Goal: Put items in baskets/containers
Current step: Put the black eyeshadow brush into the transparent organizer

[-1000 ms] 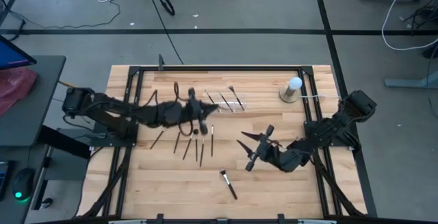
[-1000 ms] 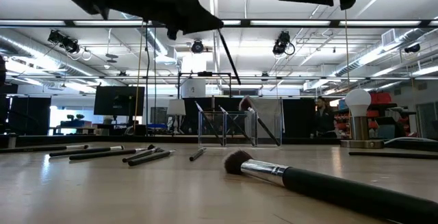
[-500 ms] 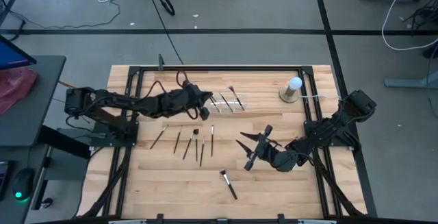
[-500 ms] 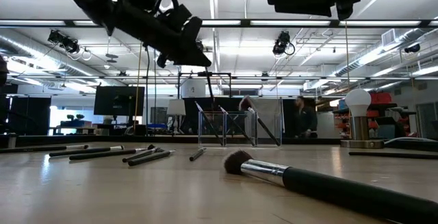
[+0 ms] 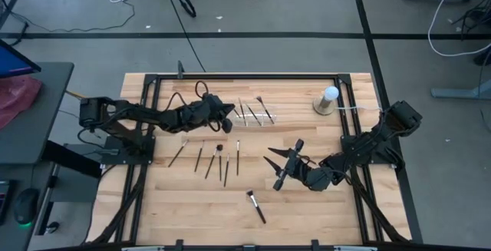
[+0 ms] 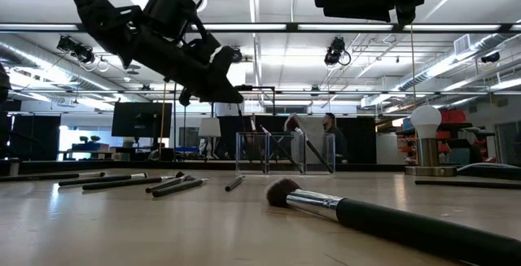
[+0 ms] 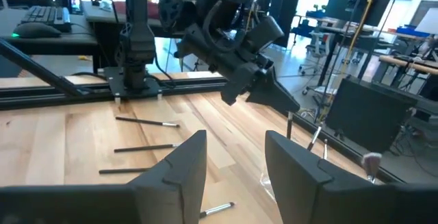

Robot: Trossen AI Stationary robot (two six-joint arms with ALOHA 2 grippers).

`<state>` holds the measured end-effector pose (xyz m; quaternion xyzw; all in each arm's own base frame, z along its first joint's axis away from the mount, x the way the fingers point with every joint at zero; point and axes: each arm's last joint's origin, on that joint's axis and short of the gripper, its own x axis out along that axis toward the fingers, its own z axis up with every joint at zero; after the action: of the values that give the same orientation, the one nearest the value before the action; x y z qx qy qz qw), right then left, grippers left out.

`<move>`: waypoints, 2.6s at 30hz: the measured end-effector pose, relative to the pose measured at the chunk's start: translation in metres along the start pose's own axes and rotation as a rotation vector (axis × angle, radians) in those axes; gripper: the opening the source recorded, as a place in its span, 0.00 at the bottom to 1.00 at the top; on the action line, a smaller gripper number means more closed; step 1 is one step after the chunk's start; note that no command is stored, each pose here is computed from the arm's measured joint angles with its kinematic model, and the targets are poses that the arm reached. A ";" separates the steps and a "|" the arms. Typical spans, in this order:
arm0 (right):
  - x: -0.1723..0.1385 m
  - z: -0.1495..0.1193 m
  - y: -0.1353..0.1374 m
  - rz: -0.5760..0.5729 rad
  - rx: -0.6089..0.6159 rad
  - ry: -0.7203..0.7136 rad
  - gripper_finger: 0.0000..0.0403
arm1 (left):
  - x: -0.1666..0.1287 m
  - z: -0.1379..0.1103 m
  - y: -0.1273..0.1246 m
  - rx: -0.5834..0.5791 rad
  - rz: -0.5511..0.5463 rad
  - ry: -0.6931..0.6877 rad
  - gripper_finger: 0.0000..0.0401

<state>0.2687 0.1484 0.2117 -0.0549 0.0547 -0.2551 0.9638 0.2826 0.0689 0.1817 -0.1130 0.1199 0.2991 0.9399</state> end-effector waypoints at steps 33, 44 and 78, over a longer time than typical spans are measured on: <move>0.006 -0.002 -0.002 0.053 0.011 0.016 0.37 | 0.019 0.000 0.037 0.053 0.106 0.008 0.39; 0.008 -0.019 -0.005 0.031 0.088 0.126 0.38 | -0.021 0.011 0.004 0.146 -0.021 0.079 0.35; -0.056 -0.131 -0.102 0.097 0.119 0.822 0.39 | -0.040 -0.057 -0.094 0.351 -0.324 0.070 0.34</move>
<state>0.1529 0.0779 0.1006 0.1101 0.4226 -0.2127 0.8741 0.2969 -0.0431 0.1529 0.0240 0.1830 0.1146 0.9761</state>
